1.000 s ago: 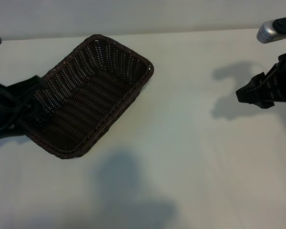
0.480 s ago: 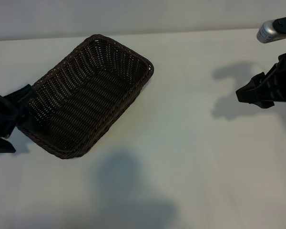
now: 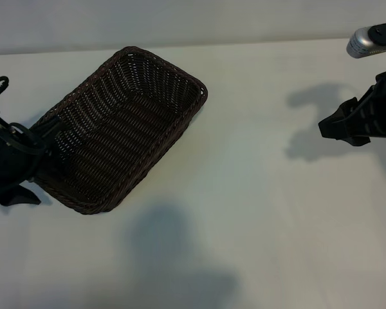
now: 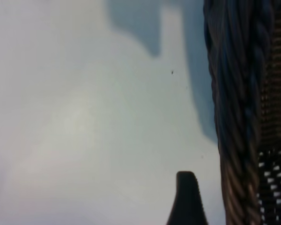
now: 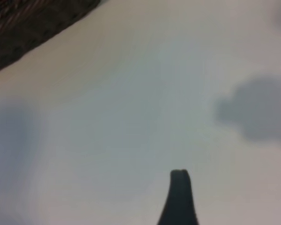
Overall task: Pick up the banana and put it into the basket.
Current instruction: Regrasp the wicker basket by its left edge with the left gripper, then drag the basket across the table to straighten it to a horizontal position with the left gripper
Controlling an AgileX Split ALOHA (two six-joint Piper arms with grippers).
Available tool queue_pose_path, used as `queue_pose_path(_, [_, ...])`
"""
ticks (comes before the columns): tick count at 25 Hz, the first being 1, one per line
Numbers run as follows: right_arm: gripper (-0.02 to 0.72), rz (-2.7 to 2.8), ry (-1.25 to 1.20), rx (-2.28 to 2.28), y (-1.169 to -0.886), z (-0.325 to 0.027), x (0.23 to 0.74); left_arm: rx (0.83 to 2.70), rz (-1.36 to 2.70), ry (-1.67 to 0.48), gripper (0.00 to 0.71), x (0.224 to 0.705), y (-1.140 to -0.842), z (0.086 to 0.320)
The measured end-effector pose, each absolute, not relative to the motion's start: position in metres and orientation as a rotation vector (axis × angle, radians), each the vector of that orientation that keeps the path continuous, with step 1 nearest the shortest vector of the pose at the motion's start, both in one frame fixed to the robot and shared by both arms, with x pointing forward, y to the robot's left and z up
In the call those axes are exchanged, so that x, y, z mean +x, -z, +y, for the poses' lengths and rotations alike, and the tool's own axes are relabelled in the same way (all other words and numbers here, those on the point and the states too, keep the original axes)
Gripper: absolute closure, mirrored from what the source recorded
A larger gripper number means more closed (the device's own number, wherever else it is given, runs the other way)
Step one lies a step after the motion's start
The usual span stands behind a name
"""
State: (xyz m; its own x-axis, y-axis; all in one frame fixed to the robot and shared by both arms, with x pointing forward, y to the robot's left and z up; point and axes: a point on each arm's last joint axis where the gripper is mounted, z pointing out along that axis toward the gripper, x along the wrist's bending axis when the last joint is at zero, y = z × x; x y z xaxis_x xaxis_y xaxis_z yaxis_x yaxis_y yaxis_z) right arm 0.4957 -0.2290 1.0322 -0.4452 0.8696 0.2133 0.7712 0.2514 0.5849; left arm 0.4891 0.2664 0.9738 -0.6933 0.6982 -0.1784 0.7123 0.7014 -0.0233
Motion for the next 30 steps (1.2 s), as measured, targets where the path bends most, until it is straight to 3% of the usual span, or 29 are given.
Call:
queue_pose_path(13, [0.121, 2.359, -0.962, 1.562, -1.032, -0.229, 0.496, 1.093, 2.832, 0.149, 0.172, 0.507, -0.934, 0.266])
queue_pose_path(15, [0.121, 2.359, -0.962, 1.562, -1.032, -0.229, 0.496, 1.089, 2.831, 0.147, 0.238, 0.507, -0.934, 0.266])
queue_pose_path(20, [0.121, 2.359, -0.962, 1.562, -1.032, -0.229, 0.496, 1.077, 2.83, 0.144, 0.526, 0.508, -0.934, 0.266])
queue_pose_path(30, [0.121, 2.36, -0.962, 1.563, -1.032, -0.229, 0.496, 1.047, 2.769, 0.129, 0.547, 0.507, -0.948, 0.265])
